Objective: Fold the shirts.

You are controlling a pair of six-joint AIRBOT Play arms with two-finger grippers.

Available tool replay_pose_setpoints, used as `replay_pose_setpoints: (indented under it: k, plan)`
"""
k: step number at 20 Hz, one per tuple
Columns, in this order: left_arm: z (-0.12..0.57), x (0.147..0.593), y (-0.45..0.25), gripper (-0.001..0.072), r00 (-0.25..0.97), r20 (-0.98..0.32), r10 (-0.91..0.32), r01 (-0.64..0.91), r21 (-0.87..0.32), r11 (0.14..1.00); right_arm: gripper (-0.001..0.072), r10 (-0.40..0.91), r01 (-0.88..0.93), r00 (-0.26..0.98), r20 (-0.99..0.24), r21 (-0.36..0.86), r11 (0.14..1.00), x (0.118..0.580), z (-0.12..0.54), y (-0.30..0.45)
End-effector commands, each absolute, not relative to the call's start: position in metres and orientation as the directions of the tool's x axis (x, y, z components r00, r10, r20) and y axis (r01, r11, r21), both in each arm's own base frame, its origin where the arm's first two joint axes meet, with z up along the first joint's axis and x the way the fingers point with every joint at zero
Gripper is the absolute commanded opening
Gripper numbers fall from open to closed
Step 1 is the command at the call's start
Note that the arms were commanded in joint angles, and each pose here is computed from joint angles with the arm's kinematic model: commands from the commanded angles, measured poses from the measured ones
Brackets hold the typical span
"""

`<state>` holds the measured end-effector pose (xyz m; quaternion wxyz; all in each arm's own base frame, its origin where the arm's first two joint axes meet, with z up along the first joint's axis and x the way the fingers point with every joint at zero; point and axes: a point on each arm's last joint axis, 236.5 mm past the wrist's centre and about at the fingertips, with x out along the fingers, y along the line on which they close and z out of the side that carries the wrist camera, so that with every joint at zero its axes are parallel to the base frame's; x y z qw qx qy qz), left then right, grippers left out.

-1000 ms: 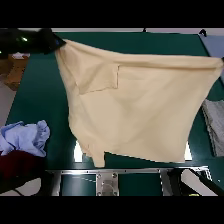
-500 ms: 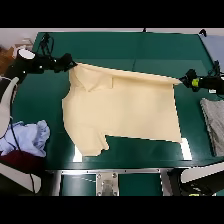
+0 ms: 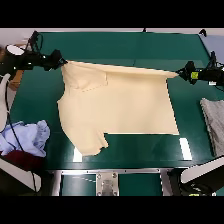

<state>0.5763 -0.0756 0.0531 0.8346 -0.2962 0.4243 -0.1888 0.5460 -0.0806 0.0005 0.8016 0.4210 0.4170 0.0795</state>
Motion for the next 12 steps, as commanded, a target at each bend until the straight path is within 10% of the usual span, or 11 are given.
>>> replay_pose_setpoints:
  k: [1,12]
  plan:
    - [0.032,0.549,-0.074,0.0029,0.451,-0.683,-0.575,0.071,-0.615,0.786,0.0015,0.552,0.23,0.523,-0.65,0.731,0.643,0.517,-0.013,-0.058]
    - [-0.052,0.487,-0.075,0.0029,0.225,-0.812,-0.538,-0.028,-0.557,0.83,0.0018,0.583,0.36,0.351,-0.733,0.681,0.638,0.446,-0.091,-0.028]
